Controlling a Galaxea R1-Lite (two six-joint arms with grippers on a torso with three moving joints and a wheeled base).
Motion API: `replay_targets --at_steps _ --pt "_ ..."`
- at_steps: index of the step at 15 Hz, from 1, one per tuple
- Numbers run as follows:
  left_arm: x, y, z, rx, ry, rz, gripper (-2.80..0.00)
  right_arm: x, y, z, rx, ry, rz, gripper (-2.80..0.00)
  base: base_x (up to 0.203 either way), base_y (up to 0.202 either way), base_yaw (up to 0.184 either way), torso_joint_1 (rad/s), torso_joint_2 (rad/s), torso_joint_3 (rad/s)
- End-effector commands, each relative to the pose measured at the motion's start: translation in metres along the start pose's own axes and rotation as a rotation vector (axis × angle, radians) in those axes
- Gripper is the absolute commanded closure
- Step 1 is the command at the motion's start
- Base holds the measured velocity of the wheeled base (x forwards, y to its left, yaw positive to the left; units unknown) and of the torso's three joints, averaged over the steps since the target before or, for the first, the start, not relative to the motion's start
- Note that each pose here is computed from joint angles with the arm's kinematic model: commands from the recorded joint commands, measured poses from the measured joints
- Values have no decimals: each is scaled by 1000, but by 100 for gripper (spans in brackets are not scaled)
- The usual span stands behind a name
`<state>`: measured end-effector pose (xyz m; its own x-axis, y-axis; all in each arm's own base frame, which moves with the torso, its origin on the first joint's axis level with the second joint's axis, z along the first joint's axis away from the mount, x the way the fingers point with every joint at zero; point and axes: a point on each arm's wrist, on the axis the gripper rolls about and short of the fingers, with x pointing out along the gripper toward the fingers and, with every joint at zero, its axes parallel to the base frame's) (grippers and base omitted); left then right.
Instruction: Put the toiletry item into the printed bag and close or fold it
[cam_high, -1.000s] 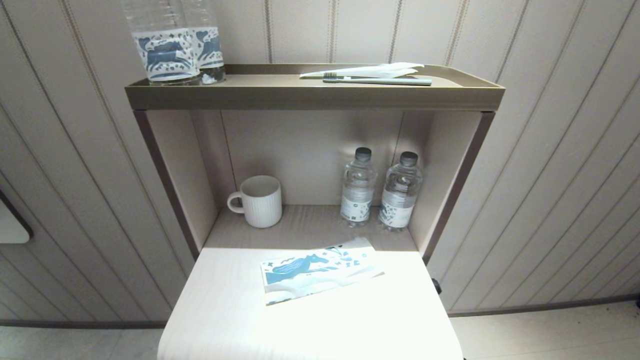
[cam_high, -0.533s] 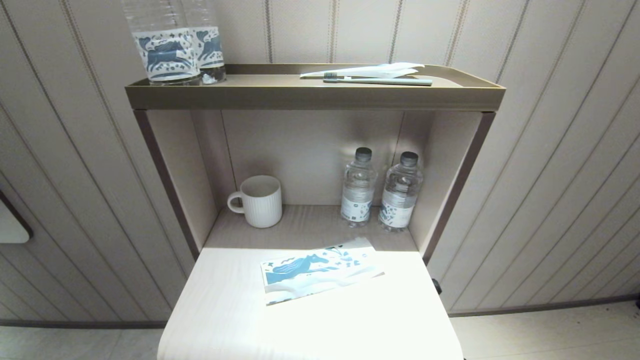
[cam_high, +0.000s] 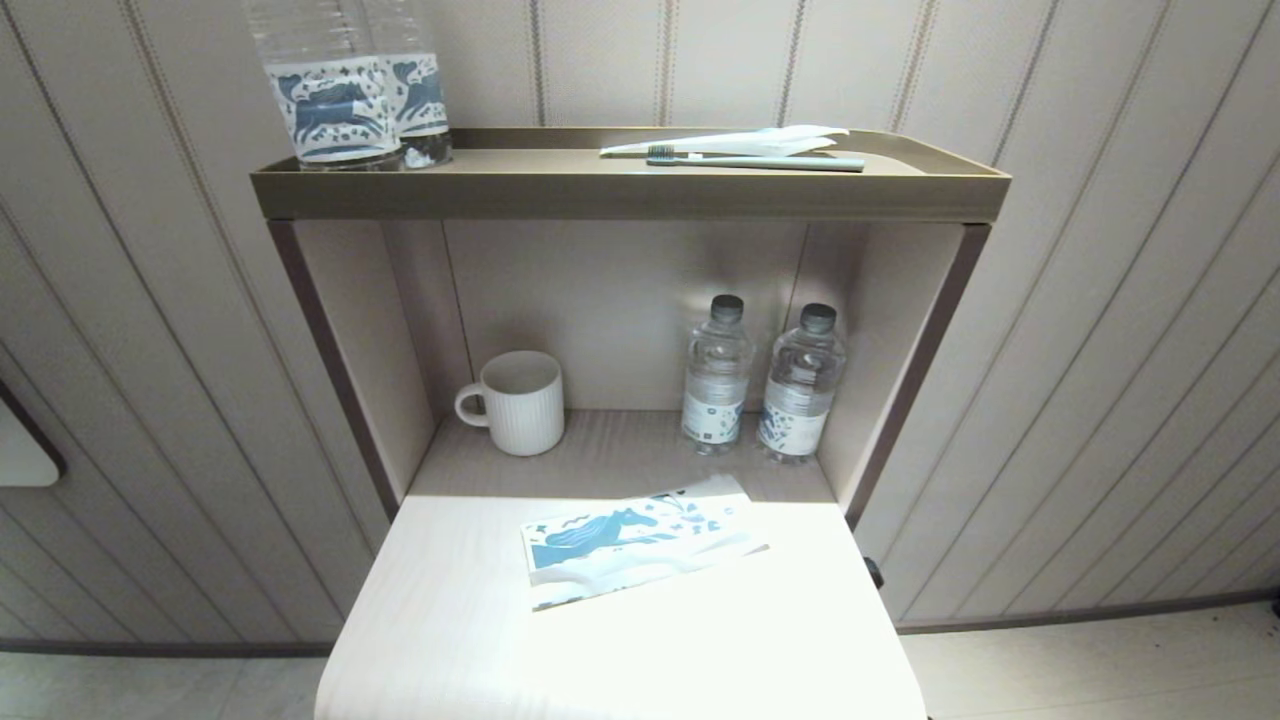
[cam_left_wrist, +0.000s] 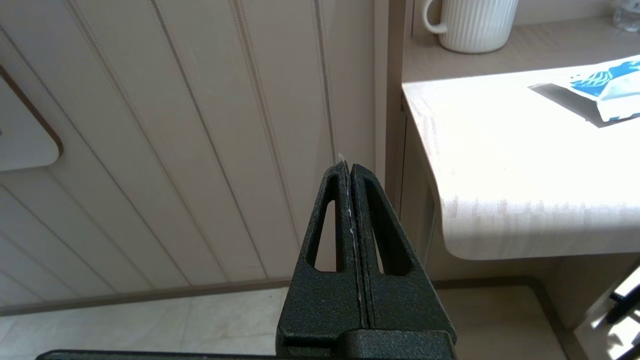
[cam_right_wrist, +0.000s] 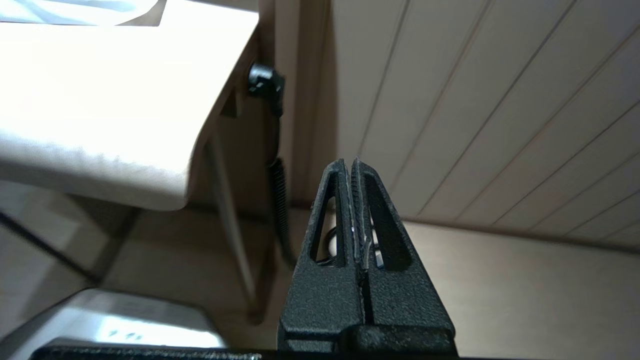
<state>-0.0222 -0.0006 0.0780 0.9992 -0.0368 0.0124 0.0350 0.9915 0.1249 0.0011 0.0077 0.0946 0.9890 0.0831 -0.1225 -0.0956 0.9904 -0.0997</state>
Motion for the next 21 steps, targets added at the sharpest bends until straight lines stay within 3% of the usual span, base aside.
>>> replay_targets --at_steps 1,3,4,8,11,12,15,17,18,19,21 --pt "-1 0 0 1 -7 1 0 -2 1 -2 45 72 36 0 0 0 0 0 0 0" --pt "-1 0 0 6 -9 3 0 -4 5 0 20 77 168 0 0 0 0 0 0 0" --pt "-1 0 0 7 -9 3 0 -4 5 0 9 71 192 0 0 0 0 0 0 0" --pt "-1 0 0 6 -7 2 0 -5 4 0 36 74 155 0 0 0 0 0 0 0" --pt "-1 0 0 4 -9 0 0 -3 2 0 11 95 243 0 0 0 0 0 0 0" --pt "-1 0 0 -3 -9 0 0 -4 1 -1 5 91 177 0 0 0 0 0 0 0" --pt "-1 0 0 -8 -7 4 0 -1 -6 -6 -12 66 -132 0 0 0 0 0 0 0" --pt "-1 0 0 -8 -9 4 0 -2 -4 -18 8 175 -128 0 0 0 0 0 0 0" --pt "-1 0 0 -8 -9 4 0 -3 -4 -20 9 180 -106 0 0 0 0 0 0 0" --pt "-1 0 0 -5 -9 3 0 -5 -4 -20 1 137 -64 0 0 0 0 0 0 0" --pt "-1 0 0 -5 -8 1 0 -16 -3 -22 -3 -16 -60 0 0 0 0 0 0 0"
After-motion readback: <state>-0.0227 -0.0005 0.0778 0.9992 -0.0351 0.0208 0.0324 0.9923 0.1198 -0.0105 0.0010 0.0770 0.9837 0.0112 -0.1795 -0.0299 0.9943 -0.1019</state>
